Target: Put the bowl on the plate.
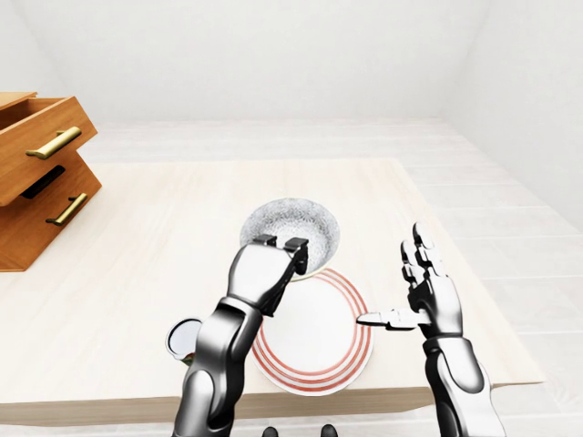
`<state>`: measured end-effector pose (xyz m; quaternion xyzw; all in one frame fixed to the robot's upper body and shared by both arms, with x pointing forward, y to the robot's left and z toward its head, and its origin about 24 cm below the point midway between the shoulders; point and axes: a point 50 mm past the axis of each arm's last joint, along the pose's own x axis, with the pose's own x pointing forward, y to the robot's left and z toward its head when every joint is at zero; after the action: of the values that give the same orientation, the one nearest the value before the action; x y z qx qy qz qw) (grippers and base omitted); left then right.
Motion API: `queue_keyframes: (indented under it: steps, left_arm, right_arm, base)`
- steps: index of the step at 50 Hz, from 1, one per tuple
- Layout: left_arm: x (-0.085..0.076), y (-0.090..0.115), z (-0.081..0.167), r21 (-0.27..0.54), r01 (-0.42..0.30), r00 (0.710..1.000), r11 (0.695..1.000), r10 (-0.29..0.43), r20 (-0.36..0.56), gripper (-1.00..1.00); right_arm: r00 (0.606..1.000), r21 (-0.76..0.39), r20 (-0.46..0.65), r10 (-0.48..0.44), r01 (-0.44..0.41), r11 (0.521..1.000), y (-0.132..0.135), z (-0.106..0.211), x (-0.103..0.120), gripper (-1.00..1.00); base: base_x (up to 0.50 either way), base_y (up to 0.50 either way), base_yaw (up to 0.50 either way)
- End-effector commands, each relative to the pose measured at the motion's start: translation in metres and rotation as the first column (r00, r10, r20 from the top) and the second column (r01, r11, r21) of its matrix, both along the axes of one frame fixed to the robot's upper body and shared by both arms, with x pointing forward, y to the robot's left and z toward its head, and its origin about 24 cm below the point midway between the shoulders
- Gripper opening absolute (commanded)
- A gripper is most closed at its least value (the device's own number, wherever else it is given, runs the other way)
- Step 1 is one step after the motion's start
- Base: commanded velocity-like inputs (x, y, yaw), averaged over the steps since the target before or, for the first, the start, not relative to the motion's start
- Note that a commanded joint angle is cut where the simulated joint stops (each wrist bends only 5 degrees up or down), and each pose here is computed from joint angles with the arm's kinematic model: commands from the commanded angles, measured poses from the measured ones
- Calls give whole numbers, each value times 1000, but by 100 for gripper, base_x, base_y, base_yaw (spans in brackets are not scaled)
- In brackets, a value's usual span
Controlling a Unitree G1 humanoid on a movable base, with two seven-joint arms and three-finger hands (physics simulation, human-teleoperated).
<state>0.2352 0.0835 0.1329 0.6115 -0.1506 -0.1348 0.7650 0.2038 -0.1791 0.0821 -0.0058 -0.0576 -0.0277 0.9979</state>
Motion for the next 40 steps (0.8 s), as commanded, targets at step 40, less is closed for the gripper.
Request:
queue_keyframes:
  steps: [40]
  left_arm:
    - [-30, -25, -31, -64, 70, 996, 996, -73, -48, -100]
  right_arm:
    - [996, -3, -73, -57, 57, 998, -17, -13, -21, 100]
  base:
    - [0, 0, 0]
